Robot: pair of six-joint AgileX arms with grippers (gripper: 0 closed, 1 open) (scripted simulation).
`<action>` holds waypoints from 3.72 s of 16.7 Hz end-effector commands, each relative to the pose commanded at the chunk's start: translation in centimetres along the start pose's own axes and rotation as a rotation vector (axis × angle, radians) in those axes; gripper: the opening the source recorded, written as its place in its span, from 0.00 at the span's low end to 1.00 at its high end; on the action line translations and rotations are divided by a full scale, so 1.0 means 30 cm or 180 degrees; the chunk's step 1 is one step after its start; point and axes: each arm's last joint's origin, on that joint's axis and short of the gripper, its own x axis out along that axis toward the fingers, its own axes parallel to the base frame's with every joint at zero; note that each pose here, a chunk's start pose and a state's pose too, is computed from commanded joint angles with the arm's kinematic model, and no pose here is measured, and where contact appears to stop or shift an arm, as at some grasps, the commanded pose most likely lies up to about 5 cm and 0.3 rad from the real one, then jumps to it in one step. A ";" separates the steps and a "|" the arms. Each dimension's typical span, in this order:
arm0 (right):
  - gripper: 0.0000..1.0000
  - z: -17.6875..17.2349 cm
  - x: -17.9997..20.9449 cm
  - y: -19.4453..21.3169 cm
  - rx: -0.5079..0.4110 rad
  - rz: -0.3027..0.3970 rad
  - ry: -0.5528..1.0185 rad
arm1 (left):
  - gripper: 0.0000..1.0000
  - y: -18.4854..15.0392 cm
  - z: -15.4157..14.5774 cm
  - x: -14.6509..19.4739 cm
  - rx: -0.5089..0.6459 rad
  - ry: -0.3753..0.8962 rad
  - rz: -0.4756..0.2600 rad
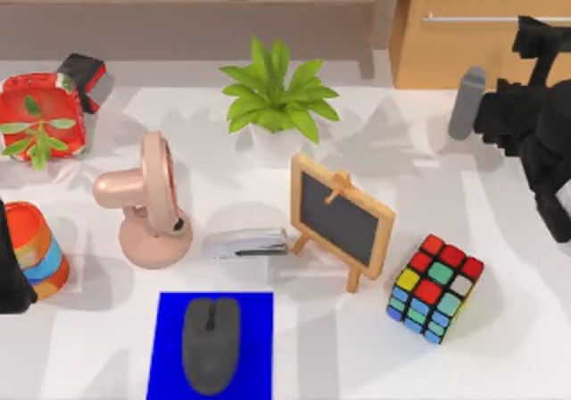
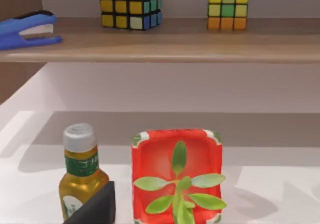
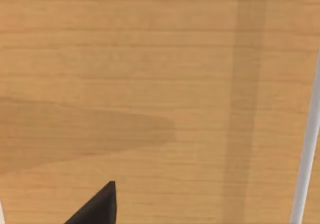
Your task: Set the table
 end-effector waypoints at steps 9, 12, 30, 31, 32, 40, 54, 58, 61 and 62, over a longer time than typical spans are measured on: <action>1.00 0.153 -0.029 -0.059 0.0307 -0.0176 -0.0275 | 1.00 0.000 0.000 0.000 0.0000 0.0000 0.0000; 1.00 0.309 -0.054 -0.144 0.0791 -0.0415 -0.0503 | 1.00 0.000 0.000 0.000 0.0000 0.0000 0.0000; 1.00 1.033 0.023 -0.408 0.4619 -0.0209 -0.0348 | 1.00 0.000 0.000 0.000 0.0000 0.0000 0.0000; 1.00 1.042 0.031 -0.419 0.4732 -0.0209 -0.0302 | 1.00 0.000 0.000 0.000 0.0000 0.0000 0.0000; 1.00 1.048 0.040 -0.428 0.4823 -0.0210 -0.0259 | 1.00 0.000 0.000 0.000 0.0000 0.0000 0.0000; 1.00 1.052 0.055 -0.441 0.4950 -0.0207 -0.0185 | 1.00 0.000 0.000 0.000 0.0000 0.0000 0.0000; 0.77 1.056 0.121 -0.439 0.4944 -0.0198 -0.0178 | 1.00 0.000 0.000 0.000 0.0000 0.0000 0.0000; 0.47 1.056 0.121 -0.439 0.4944 -0.0198 -0.0178 | 1.00 0.000 0.000 0.000 0.0000 0.0000 0.0000; 0.25 1.056 0.121 -0.439 0.4944 -0.0198 -0.0178 | 1.00 0.000 0.000 0.000 0.0000 0.0000 0.0000; 0.17 1.056 0.121 -0.439 0.4944 -0.0198 -0.0178 | 1.00 0.000 0.000 0.000 0.0000 0.0000 0.0000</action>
